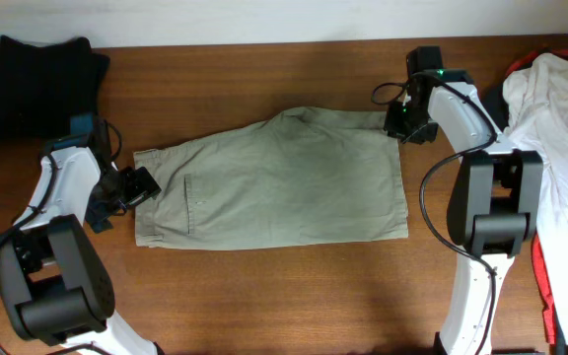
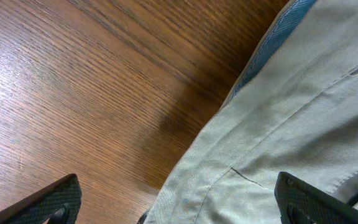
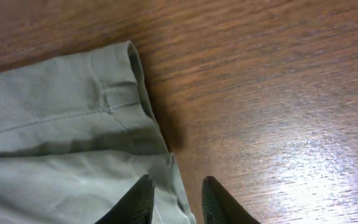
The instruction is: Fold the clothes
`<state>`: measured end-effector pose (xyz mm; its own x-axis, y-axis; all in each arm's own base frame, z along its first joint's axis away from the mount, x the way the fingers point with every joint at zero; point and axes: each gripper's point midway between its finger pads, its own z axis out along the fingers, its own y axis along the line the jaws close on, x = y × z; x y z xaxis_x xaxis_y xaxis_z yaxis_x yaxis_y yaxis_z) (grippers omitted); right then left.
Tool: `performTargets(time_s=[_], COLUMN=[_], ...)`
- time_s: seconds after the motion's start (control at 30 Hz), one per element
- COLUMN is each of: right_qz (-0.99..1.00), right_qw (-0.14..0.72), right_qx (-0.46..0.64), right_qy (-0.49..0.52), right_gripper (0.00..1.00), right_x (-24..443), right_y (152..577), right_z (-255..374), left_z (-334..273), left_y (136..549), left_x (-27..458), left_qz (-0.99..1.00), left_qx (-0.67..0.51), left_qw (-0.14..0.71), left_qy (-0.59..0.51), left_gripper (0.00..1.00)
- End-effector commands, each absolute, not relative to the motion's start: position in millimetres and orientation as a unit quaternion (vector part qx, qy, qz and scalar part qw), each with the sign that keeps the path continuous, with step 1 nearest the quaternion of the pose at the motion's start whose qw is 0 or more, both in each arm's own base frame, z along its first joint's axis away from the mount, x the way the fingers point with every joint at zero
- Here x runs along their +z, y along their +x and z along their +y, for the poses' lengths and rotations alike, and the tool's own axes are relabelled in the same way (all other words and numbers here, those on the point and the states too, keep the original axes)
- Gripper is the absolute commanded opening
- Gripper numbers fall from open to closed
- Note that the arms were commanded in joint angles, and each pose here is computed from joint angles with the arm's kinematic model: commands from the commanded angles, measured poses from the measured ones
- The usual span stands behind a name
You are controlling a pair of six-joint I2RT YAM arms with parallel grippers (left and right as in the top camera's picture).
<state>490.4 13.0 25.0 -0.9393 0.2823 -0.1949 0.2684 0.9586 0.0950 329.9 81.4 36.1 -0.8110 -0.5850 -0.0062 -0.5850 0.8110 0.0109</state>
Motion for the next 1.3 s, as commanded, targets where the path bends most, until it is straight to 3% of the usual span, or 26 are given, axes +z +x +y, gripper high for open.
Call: performTargets(time_s=[0.0, 0.07, 0.1, 0.2, 0.3, 0.33, 0.5, 0.63, 0.77, 0.87, 0.97, 1.03, 1.07, 1.1, 1.2, 1.23, 1.27], right_qz=[0.984, 0.983, 0.983, 0.983, 0.984, 0.984, 0.982, 0.971, 0.965, 0.953, 0.957, 0.963, 0.968, 0.971, 0.973, 0.979, 0.984], right_qw=[0.114, 0.116, 0.117, 0.115, 0.109, 0.108, 0.123, 0.184, 0.196, 0.243, 0.242, 0.218, 0.197, 0.186, 0.166, 0.144, 0.118], right_qx=[0.035, 0.046, 0.046, 0.051, 0.057, 0.056, 0.059, 0.089, 0.107, 0.129, 0.095, 0.089, 0.07, 0.053, 0.041, 0.058, 0.082], right_qy=[0.132, 0.131, 0.131, 0.13, 0.13, 0.13, 0.129, 0.122, 0.139, 0.125, 0.13, 0.132, 0.138, 0.143, 0.155, 0.132, 0.11], right_gripper=[0.23, 0.21, 0.27, 0.3, 0.17, 0.04, 0.04, 0.04, 0.04, 0.04, 0.04, 0.27, 0.47, 0.51, 0.53, 0.41, 0.33], right_x=[27.0, 27.5, 27.5, 26.3, 21.2, 20.3, 25.8, 87.2, 98.7, 132.0, 99.5, 67.4, 52.5, 50.4, 91.2, 102.7, 104.6], right_y=[497.7, 499.4, 499.5, 499.3, 498.6, 498.3, 505.1, 523.9, 530.4, 549.1, 559.7, 560.1, 553.0, 546.4, 524.3, 511.6, 499.3], right_z=[15.6, 19.4, 19.4, 21.2, 23.3, 23.2, 23.4, 31.1, 35.7, 47.7, 40.3, 39.8, 33.3, 26.8, 13.1, 21.0, 32.7], left_z=[84.7, 84.8, 84.7, 84.8, 84.8, 84.8, 84.8, 85.2, 85.8, 86.5, 87.1, 87.1, 86.6, 85.5, 85.2, 79.5, 65.2], left_y=[328.8, 328.9, 328.8, 328.9, 328.9, 328.9, 329.0, 331.1, 333.3, 336.4, 338.8, 338.8, 338.7, 338.2, 339.8, 342.2, 347.3], left_x=[40.2, 40.2, 40.2, 40.2, 40.2, 40.2, 40.2, 40.2, 40.3, 40.4, 40.5, 40.5, 40.5, 40.4, 53.3, 71.1, 87.7], left_qz=[0.95, 0.95, 0.95, 0.95, 0.95, 0.95, 0.95, 0.95, 0.95, 0.95, 0.95, 0.95, 0.95, 0.95, 0.958, 0.96, 0.967], left_qx=[0.011, 0.011, 0.011, 0.011, 0.011, 0.011, 0.011, 0.01, 0.01, 0.01, 0.009, 0.009, 0.008, 0.005, 0.004, -0.005, -0.027], left_qw=[0.007, 0.007, 0.007, 0.007, 0.007, 0.007, 0.007, 0.012, 0.016, 0.023, 0.028, 0.028, 0.027, 0.026, 0.041, 0.064, 0.089], left_qy=[-0.311, -0.311, -0.311, -0.311, -0.311, -0.311, -0.311, -0.311, -0.311, -0.311, -0.311, -0.311, -0.311, -0.311, -0.283, -0.271, -0.239], left_gripper=[0.99, 0.99, 0.99, 0.99, 0.99, 0.99, 0.99, 0.99, 0.99, 0.99, 0.99, 0.99, 0.99, 0.99, 0.99, 0.98, 0.83])
